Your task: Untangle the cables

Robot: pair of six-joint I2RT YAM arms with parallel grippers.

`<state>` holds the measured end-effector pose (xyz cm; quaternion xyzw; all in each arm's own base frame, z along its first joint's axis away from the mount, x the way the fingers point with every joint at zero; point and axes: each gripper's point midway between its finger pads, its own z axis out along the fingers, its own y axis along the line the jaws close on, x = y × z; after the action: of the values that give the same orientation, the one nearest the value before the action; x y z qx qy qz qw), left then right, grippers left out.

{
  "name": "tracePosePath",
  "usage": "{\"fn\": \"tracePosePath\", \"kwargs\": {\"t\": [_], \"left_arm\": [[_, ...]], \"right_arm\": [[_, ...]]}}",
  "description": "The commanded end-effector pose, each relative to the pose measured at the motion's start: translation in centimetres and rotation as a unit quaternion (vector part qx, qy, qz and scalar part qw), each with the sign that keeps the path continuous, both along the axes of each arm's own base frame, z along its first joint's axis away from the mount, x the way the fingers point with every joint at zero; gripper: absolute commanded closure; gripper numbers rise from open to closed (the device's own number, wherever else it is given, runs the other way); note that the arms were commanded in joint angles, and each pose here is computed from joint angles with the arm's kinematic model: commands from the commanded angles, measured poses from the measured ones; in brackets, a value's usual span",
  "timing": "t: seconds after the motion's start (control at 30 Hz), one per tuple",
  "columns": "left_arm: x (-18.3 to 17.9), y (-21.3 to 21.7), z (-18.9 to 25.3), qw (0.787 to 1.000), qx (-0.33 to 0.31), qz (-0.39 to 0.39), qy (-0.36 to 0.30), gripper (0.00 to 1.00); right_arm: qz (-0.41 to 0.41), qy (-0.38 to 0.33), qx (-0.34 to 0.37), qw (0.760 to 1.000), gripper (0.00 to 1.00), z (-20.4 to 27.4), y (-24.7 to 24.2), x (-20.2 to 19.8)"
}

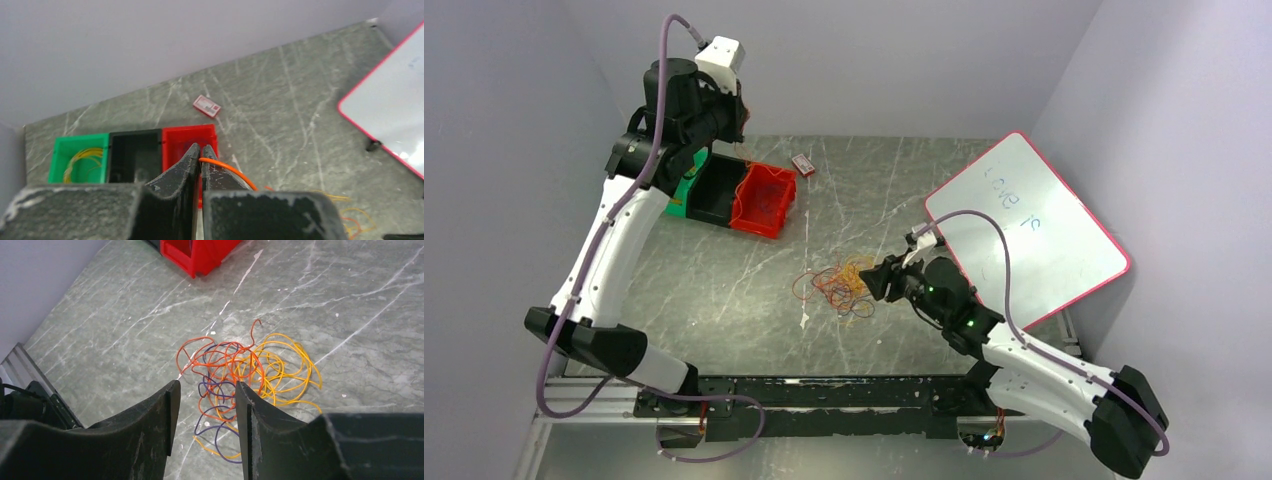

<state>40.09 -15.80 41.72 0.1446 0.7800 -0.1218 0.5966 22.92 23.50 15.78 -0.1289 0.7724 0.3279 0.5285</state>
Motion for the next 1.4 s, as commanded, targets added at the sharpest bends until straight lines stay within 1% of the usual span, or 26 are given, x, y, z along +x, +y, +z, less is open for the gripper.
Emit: {"fn": "tracePosePath", "kwargs": {"t": [0.0,0.3,0.4,0.57,0.9,1.37], "left_arm": [[2.7,3.9,-2.2,0.998,0.031,0.058,0.012,0.93],[7.2,10.9,-6.2,0.989,0.035,0.14,0.04,0.93],[8.2,12.4,-7.3,0.987,0.029,0.153,0.044,0.93],[10.0,14.7,-9.4,0.982,0.04,0.177,0.048,0.93],[13.2,17.0,-12.2,0.978,0.067,0.195,0.044,0.93],[15.9,19.1,-15.7,0.969,0.127,0.209,0.04,0.93]], "right_arm": [[0.005,0.0,-0.001,1.0,0.51,0.6,-0.3,-0.5],[0.014,0.003,-0.009,1.0,0.51,0.3,-0.5,-1.1],[0.014,0.001,-0.02,1.0,0.51,0.3,-0.6,-1.0],[0.011,-0.003,-0.029,0.999,0.5,0.3,-0.8,-0.8],[0.01,0.006,-0.031,0.999,0.49,-0.6,-0.9,-1.0],[0.009,0.006,-0.057,0.998,0.48,-1.4,-0.9,-0.4]]}}
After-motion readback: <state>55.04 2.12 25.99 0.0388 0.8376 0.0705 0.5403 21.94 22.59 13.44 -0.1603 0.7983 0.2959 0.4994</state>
